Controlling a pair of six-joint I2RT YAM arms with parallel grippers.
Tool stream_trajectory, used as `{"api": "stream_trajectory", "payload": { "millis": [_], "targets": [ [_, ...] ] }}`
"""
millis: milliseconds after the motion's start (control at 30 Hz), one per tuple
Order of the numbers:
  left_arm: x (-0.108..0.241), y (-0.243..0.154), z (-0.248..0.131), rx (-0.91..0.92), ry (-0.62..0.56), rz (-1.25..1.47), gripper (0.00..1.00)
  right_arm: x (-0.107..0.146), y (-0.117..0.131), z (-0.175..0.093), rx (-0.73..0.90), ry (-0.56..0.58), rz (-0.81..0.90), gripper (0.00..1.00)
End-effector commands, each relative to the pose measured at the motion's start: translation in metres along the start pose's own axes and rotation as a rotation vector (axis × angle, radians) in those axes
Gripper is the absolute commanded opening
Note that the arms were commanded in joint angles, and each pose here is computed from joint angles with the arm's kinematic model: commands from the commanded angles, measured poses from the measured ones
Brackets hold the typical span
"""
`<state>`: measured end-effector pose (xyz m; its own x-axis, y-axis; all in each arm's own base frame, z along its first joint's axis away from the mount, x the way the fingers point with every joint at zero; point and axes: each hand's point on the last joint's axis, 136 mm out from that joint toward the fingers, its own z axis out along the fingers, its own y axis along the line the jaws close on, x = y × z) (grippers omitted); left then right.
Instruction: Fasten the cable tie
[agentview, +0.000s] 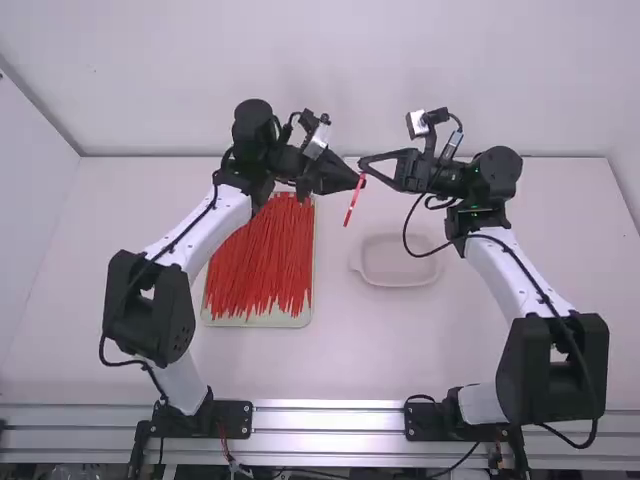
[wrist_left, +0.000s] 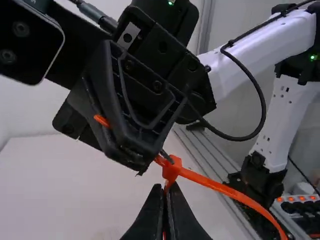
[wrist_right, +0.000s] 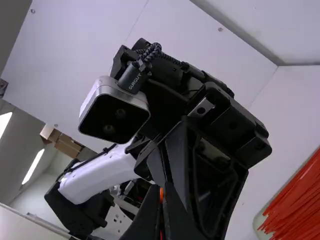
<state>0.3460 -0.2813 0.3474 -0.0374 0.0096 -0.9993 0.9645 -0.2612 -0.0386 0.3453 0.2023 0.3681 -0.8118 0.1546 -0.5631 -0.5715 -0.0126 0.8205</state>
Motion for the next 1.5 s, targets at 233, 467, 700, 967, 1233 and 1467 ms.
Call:
{"api": "stream_trajectory", "payload": {
  "millis": [233, 467, 700, 967, 1233, 1467],
  "targets": [
    [0.053, -0.007, 0.000, 0.007, 0.004, -0.166, 0.02, -0.011, 0.015, -0.001, -0.008, -0.037, -0.059, 0.00],
    [0.090, -0.016, 0.000, 0.007, 0.006, -0.283, 0.02, -0.015, 0.023, -0.007, -0.020, -0.054, -0.084, 0.00],
    [0.124, -0.030, -0.001, 0.013, 0.007, -0.396, 0.02, -0.020, 0.026, -0.014, -0.019, -0.069, -0.097, 0.00],
    [0.146, -0.042, -0.001, 0.020, 0.007, -0.479, 0.02, -0.022, 0.027, -0.017, -0.018, -0.077, -0.104, 0.00],
    [0.138, -0.039, -0.001, 0.021, 0.007, -0.523, 0.02, -0.022, 0.028, -0.017, -0.018, -0.078, -0.110, 0.00],
    [0.096, -0.034, -0.001, 0.021, 0.005, -0.384, 0.02, -0.021, 0.027, -0.018, -0.015, -0.071, -0.150, 0.80]
  ]
}}
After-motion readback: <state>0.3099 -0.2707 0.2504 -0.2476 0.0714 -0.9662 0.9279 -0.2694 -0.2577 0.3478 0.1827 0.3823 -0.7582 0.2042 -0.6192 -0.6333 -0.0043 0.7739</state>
